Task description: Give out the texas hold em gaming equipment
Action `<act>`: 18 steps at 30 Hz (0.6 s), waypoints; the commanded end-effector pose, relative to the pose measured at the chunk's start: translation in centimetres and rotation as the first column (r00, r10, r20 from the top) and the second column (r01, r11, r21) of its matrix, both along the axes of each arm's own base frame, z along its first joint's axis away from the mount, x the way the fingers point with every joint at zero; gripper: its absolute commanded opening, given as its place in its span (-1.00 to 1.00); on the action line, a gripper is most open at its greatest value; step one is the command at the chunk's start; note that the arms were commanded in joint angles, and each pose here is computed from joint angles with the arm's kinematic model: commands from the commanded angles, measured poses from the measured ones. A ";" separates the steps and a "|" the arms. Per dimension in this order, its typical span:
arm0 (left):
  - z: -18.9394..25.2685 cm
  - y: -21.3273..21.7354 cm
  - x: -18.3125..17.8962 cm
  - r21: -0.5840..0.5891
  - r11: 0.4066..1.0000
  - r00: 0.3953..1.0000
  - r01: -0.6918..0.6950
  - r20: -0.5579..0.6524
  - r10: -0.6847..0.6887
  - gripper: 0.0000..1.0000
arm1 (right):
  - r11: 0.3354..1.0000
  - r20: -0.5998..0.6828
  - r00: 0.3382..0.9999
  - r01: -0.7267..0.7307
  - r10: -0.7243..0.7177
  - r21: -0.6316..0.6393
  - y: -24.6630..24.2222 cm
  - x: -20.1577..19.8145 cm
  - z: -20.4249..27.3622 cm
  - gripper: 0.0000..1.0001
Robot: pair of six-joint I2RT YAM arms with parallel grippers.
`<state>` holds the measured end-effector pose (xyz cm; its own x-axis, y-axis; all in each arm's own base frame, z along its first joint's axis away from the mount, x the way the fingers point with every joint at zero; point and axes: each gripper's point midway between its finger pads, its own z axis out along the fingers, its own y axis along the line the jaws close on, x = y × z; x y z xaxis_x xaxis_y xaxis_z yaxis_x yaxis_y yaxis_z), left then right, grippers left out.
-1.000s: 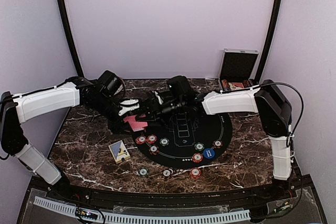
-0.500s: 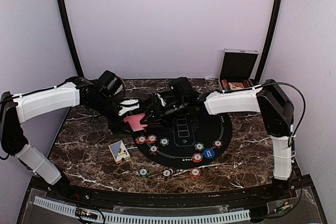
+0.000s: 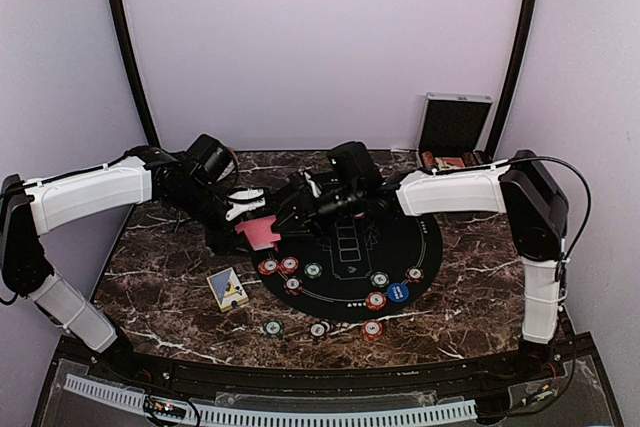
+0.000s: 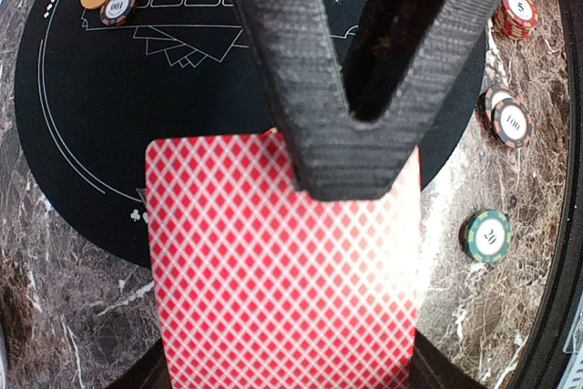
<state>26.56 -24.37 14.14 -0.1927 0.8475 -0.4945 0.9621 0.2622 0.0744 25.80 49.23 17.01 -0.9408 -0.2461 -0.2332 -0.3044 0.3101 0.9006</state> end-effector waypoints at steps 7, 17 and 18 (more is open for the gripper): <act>1.2 -0.3 0.4 -0.024 1.000 0.999 0.003 0.038 -0.002 -1.00 | 0.996 -0.007 1.000 -0.007 0.008 0.086 0.0 -0.2 2.3 -0.71; 1.3 -0.2 0.4 -0.024 1.000 0.999 0.005 0.045 -0.004 -1.00 | 0.993 -0.042 0.999 -0.016 0.021 0.115 0.4 -0.4 2.0 -0.80; 1.3 -0.2 0.4 -0.024 1.000 0.999 0.005 0.045 -0.004 -1.00 | 0.993 -0.045 0.999 -0.017 0.023 0.113 0.4 -0.5 1.9 -0.80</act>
